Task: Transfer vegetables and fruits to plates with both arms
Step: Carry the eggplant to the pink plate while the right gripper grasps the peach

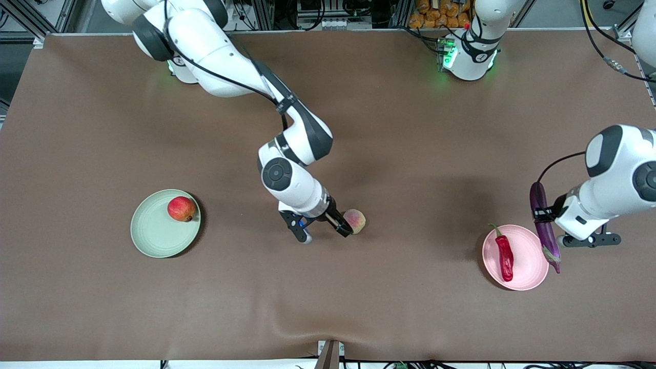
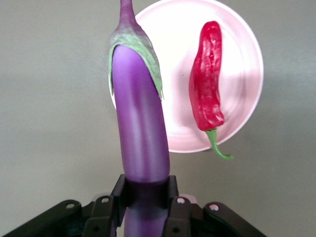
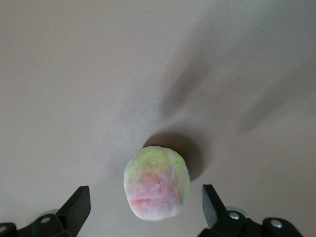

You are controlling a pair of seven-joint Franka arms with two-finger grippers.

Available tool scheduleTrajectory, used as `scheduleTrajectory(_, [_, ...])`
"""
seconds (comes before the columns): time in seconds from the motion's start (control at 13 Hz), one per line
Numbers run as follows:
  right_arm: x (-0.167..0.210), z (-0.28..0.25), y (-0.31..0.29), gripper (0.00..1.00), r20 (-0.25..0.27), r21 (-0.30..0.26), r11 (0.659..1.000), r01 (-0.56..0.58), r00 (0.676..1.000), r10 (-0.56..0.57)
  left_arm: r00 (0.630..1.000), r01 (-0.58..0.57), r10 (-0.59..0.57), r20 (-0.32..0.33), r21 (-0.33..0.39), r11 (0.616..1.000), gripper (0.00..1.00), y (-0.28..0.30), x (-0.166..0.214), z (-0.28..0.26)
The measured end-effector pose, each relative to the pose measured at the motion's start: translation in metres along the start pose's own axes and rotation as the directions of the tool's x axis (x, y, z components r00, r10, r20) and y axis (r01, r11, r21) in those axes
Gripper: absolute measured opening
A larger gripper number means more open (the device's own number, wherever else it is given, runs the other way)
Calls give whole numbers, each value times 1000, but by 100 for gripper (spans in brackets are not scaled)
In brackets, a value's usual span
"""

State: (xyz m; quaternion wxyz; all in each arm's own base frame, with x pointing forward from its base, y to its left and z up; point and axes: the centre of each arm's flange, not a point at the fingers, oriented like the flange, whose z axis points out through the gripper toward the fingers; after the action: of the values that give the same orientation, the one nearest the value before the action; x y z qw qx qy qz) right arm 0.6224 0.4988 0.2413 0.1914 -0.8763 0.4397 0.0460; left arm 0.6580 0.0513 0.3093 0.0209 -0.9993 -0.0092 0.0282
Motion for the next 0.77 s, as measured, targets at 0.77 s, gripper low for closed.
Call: scheduleTrajectory(0.77, [-18, 47, 13, 100, -16, 34, 999, 13, 1000, -13, 996, -86, 87, -12, 11, 996, 35, -1, 25, 69])
